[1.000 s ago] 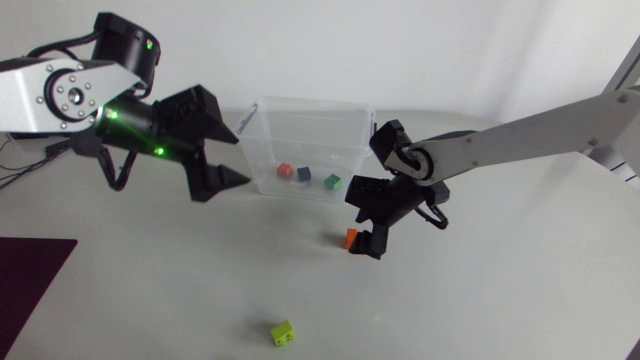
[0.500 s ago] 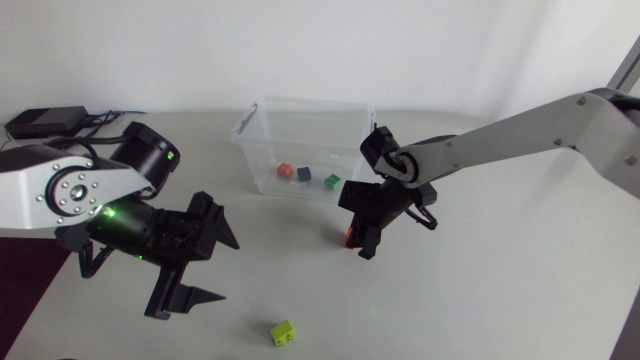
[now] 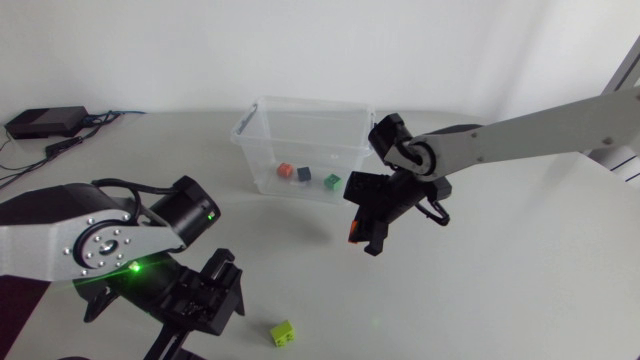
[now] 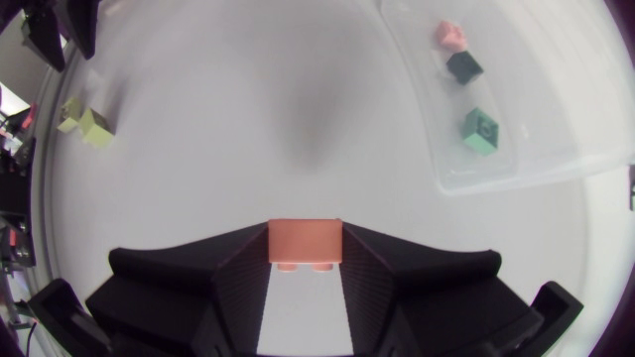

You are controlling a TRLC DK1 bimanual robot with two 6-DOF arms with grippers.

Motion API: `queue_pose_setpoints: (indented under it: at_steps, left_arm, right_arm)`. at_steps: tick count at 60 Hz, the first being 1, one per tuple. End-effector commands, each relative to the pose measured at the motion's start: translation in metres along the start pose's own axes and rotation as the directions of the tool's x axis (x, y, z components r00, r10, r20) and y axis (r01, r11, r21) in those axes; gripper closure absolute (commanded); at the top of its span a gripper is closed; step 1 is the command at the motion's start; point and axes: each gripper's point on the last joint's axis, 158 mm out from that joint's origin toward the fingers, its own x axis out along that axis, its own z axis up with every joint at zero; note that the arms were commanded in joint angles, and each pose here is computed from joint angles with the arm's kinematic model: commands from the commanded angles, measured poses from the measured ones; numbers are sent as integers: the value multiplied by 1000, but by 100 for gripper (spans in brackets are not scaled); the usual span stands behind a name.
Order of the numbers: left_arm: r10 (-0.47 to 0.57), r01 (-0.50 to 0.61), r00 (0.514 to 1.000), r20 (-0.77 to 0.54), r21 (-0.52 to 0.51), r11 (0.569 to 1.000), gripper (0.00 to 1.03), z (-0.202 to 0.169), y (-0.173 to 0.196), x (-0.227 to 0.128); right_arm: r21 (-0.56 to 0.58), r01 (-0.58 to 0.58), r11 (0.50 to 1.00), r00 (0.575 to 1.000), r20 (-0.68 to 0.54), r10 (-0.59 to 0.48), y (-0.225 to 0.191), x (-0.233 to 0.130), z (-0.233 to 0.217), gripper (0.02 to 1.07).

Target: Place the duplo bricks in the container

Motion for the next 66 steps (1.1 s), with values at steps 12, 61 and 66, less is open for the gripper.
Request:
queue_pose_setpoints:
  at_steps: [12,61,66]
  left_arm:
    - [-131,117,989,-71,-176,977,18,19,-35,14]
    - [-91,38,987,-134,-350,936,45,14,-41,69]
    - [-89,36,987,-133,-361,932,66,13,-40,73]
  right_arm:
    - [66,74,995,995,62,-78,-2,-41,7,84]
    - [166,297,940,901,279,-333,-30,-181,106,84]
    - [189,308,932,890,288,-353,-41,-183,114,84]
